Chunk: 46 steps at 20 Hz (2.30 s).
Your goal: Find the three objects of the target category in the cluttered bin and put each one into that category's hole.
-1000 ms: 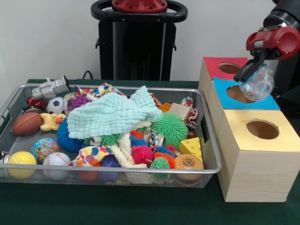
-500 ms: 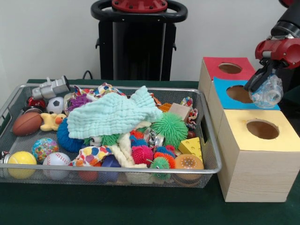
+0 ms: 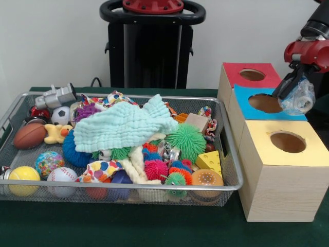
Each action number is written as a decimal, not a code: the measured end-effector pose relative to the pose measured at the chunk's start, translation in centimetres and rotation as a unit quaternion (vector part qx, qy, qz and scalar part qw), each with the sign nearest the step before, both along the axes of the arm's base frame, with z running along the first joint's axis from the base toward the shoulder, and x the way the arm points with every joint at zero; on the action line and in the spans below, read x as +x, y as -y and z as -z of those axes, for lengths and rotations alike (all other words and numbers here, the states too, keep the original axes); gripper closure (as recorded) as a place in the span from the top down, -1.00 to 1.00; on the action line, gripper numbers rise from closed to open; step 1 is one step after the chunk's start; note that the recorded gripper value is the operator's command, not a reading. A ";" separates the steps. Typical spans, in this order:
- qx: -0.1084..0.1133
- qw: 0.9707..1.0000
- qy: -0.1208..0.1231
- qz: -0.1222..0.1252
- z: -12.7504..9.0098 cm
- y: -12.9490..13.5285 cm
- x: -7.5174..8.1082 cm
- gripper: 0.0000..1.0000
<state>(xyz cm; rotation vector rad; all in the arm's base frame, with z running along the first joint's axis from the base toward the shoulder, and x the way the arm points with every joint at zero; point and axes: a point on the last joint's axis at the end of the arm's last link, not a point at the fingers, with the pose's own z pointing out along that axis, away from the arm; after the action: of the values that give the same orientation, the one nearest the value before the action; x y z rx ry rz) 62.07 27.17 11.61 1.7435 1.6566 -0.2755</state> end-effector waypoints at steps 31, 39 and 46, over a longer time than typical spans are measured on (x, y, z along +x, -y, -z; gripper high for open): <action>-0.014 0.995 -0.093 -0.037 1.8 2.2 -5.6 -1.00; -0.022 0.993 -0.105 -0.046 3.4 2.3 -6.1 -1.00; -0.031 0.991 -0.109 -0.073 4.6 1.7 -6.2 -1.00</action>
<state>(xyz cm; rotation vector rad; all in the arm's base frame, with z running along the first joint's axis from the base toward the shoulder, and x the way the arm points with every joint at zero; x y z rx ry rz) 55.82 25.49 6.98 1.5819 1.8997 -0.4580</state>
